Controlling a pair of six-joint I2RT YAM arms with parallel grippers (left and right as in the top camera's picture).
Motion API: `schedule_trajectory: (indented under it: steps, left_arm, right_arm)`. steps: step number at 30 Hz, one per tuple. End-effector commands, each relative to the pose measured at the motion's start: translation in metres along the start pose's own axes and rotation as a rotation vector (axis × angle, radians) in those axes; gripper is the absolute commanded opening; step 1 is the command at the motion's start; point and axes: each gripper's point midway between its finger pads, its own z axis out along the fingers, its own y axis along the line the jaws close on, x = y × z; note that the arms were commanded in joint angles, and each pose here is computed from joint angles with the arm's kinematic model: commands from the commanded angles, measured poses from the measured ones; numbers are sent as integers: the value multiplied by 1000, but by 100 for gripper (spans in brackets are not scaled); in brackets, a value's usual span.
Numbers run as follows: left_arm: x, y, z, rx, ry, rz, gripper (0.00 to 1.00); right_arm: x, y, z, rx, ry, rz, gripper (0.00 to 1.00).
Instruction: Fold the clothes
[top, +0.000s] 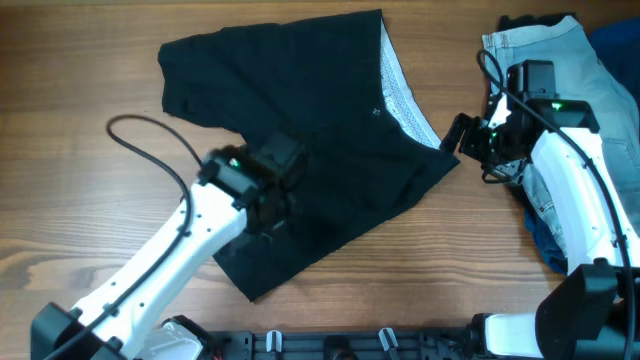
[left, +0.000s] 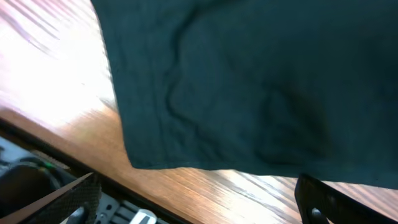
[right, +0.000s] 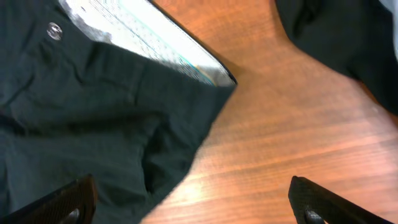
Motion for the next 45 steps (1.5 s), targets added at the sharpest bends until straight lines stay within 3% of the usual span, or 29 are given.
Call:
schedule_trajectory:
  steps: [1, 3, 8, 10, 13, 15, 20, 26, 32, 45]
  left_arm:
    - [40, 5, 41, -3, 101, 95, 100]
    - [62, 8, 63, 3, 154, 105, 100]
    - [87, 45, 96, -131, 218, -247, 91]
    - [86, 47, 98, -152, 202, -373, 91]
    - [82, 48, 99, -162, 168, -477, 92]
    - [71, 49, 100, -158, 101, -540, 92]
    - [44, 37, 103, -76, -38, -602, 82]
    - [29, 30, 103, -28, -112, -605, 80]
    - [33, 35, 112, -34, -107, -608, 75]
    - [49, 43, 125, -58, -30, -607, 72]
  right_arm:
    - [-4, 6, 2, -42, -25, -62, 100]
    - [-5, 6, 4, -44, -32, -63, 100]
    - [-4, 1, 18, -38, -45, -6, 99]
    - [1, -13, 29, 16, -47, 154, 98]
    - [7, -36, 37, 118, -75, 419, 87]
    - [9, -48, 38, 170, -113, 606, 85]
    - [15, -52, 51, 161, -126, 740, 83]
    - [11, -25, 73, 68, -187, 665, 82]
    - [-7, 24, 84, -30, -298, 466, 83]
    - [28, -7, 101, 158, -184, 413, 83]
